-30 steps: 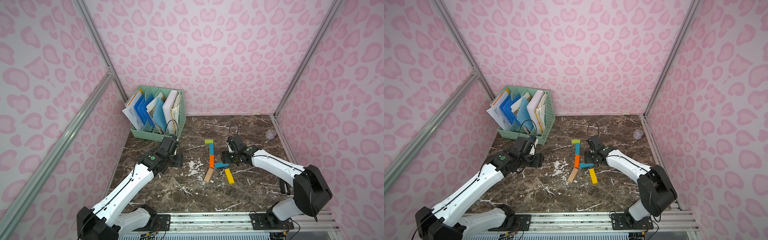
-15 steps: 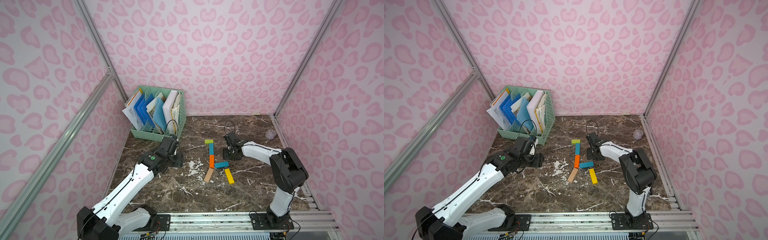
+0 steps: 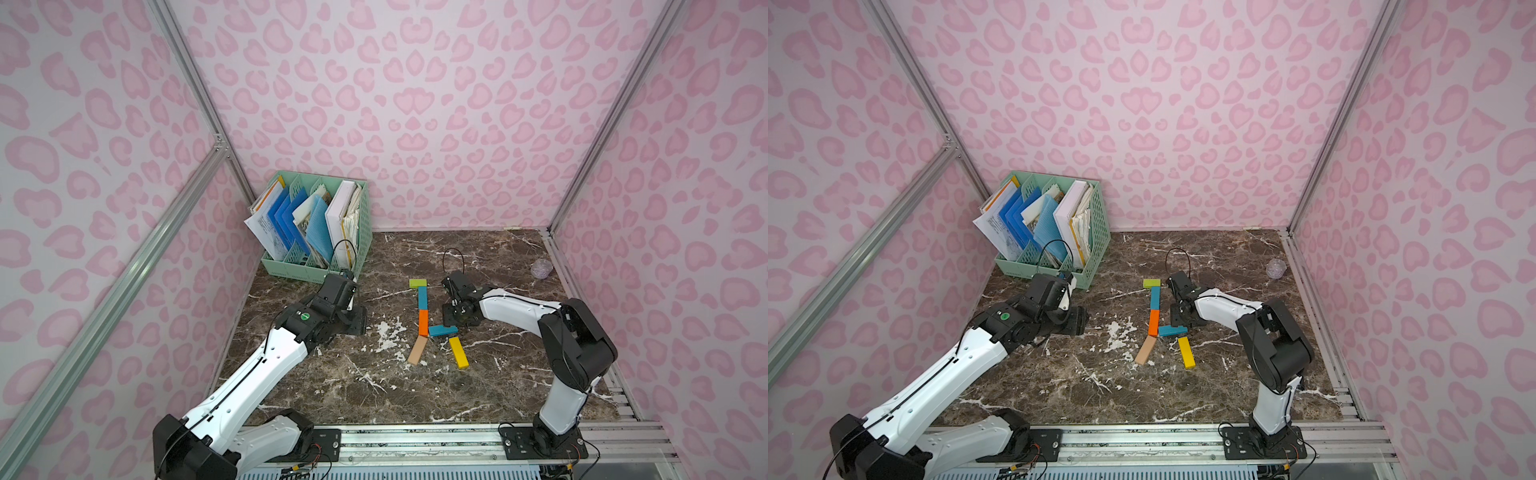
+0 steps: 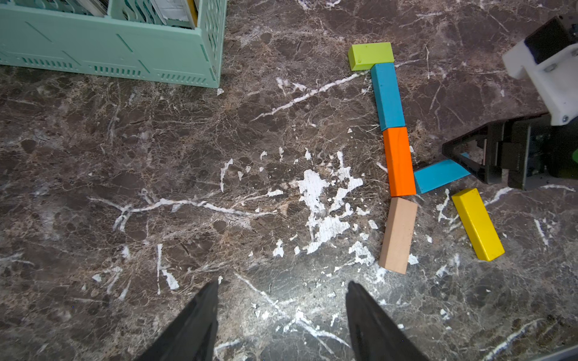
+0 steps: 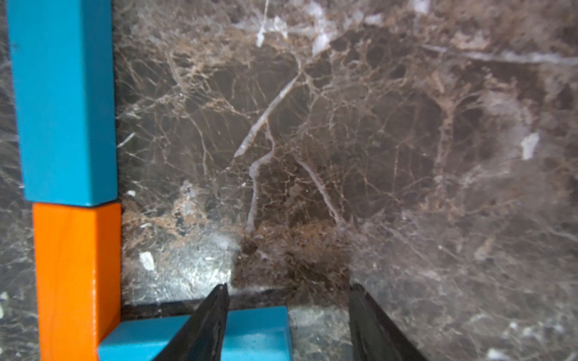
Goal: Assemble a giraffe with building blocks
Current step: Adjust the building block at the center of the board.
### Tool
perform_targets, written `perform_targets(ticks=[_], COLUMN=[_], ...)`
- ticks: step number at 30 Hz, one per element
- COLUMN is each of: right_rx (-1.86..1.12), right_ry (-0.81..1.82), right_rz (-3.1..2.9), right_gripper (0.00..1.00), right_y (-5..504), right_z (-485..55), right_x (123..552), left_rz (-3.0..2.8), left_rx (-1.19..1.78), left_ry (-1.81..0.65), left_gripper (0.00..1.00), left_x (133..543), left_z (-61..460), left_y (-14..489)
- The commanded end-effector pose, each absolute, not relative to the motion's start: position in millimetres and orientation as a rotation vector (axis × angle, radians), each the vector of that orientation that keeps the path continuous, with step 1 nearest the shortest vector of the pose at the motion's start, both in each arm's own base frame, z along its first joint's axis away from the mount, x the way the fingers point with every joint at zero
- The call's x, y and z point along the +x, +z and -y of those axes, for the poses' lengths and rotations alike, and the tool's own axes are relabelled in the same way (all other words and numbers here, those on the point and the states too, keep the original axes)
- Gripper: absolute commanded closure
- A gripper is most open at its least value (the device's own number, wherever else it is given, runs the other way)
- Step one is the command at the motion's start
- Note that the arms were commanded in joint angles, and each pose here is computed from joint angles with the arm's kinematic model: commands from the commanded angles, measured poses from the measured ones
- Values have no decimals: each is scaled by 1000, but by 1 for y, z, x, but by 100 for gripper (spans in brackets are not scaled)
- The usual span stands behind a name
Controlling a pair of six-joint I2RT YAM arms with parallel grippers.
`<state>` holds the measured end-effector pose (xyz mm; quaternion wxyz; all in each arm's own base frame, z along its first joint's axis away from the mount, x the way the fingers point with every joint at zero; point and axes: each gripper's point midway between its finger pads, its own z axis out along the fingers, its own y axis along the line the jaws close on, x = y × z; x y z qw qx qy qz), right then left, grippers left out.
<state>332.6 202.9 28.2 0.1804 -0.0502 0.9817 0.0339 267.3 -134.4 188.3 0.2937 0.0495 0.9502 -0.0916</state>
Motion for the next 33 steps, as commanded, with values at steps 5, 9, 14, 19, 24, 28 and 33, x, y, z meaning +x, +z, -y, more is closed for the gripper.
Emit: perform_targets(ticks=[5, 9, 14, 19, 24, 28, 33], right_rx=[-140, -143, -145, -141, -142, -133, -80], right_ry=[94, 105, 124, 154, 160, 164, 198], right_rz=[-2766, -2765, -2772, -2781, -2788, -2791, -2764], right_gripper=[36, 37, 37, 37, 38, 38, 38], right_y=[33, 35, 33, 30, 28, 27, 34], right_z=[-207, -210, -213, -217, -220, -221, -221], right_x=[328, 326, 323, 319, 315, 313, 315], left_rz=[-2530, -2530, -2528, -2527, -2526, -2525, -2529], left_rx=[134, 133, 135, 135, 133, 134, 137], left_ry=[-247, -250, -252, -253, -256, -258, -260], left_gripper=[32, 32, 32, 32, 32, 32, 32], left_x=[267, 267, 266, 266, 266, 266, 265], left_z=[135, 135, 135, 135, 135, 135, 135], left_y=[188, 189, 189, 189, 190, 190, 189])
